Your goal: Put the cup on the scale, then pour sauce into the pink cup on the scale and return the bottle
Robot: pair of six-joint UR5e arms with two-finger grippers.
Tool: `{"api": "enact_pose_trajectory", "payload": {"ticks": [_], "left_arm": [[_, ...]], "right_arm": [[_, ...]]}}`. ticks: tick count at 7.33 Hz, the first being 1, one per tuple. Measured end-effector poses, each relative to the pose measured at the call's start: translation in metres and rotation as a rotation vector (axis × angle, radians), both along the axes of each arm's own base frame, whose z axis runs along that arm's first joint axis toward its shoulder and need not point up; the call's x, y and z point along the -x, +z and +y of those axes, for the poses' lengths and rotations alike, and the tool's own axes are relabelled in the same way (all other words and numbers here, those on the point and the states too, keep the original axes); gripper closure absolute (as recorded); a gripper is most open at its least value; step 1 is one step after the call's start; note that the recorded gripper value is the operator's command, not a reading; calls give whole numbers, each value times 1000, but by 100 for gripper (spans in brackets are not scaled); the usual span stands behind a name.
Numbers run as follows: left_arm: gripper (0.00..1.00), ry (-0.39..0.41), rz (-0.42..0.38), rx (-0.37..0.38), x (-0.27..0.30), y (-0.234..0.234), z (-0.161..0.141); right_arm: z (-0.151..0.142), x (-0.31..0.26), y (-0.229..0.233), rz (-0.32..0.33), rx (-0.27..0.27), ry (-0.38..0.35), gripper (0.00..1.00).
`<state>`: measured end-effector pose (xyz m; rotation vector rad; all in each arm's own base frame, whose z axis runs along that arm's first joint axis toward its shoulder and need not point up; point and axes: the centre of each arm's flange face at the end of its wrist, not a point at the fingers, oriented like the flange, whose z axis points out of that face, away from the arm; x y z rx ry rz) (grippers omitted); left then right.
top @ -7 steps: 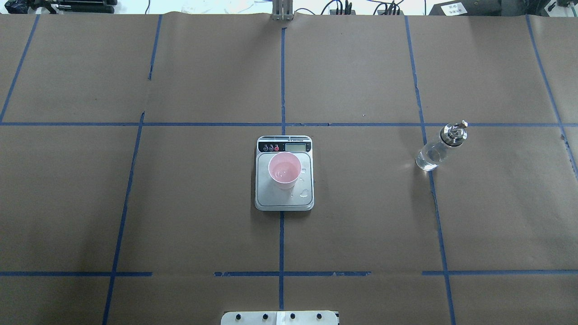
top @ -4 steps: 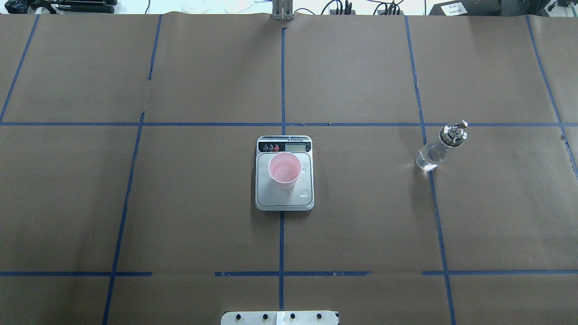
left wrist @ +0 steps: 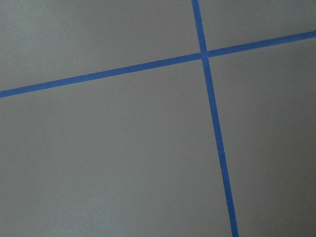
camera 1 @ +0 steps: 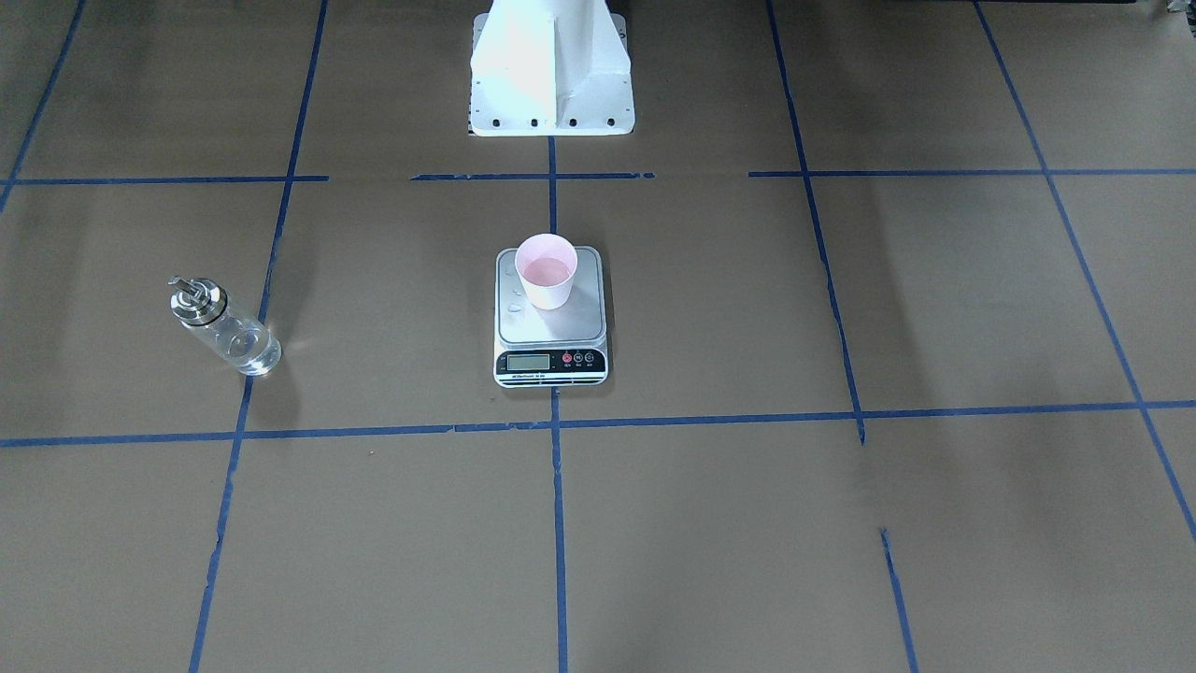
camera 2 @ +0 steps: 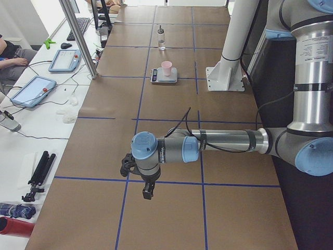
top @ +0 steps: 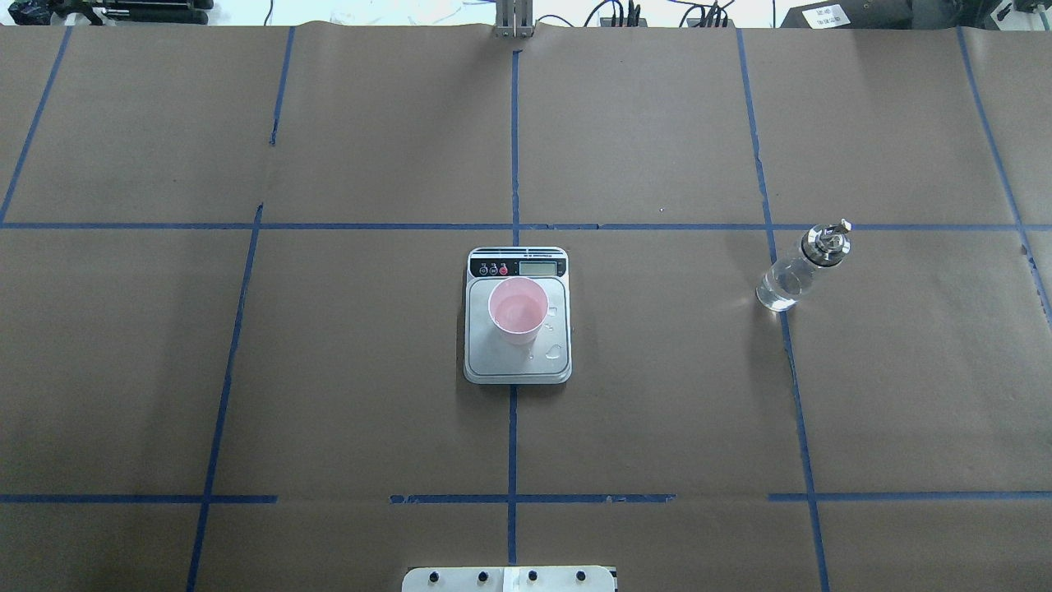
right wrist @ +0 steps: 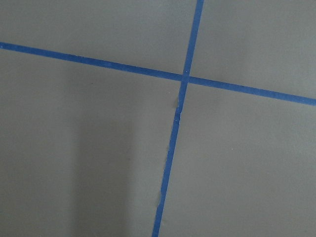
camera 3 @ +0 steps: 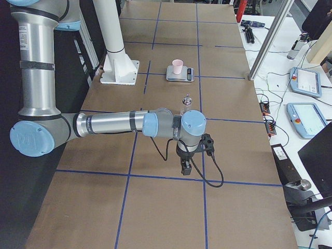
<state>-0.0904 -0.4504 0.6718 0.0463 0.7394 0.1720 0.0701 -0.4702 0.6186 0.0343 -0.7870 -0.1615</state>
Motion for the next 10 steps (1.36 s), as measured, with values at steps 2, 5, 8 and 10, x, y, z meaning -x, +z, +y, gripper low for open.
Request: {"api": "enact_pose_trajectory", "payload": {"ticks": [2, 5, 8, 10], "left_arm": [[0, 1, 0, 2, 0, 2, 0], [0, 1, 0, -2, 0, 1, -1], [0, 0, 0, -8, 0, -3, -3], [0, -4, 0, -8, 0, -4, -4]], "right_arm": [[1, -6, 10, -15, 26, 26, 0], [-4, -7, 34, -16, 22, 78, 0], [-5, -9, 38, -17, 26, 116, 0], [-5, -10, 38, -17, 26, 121, 0]]}}
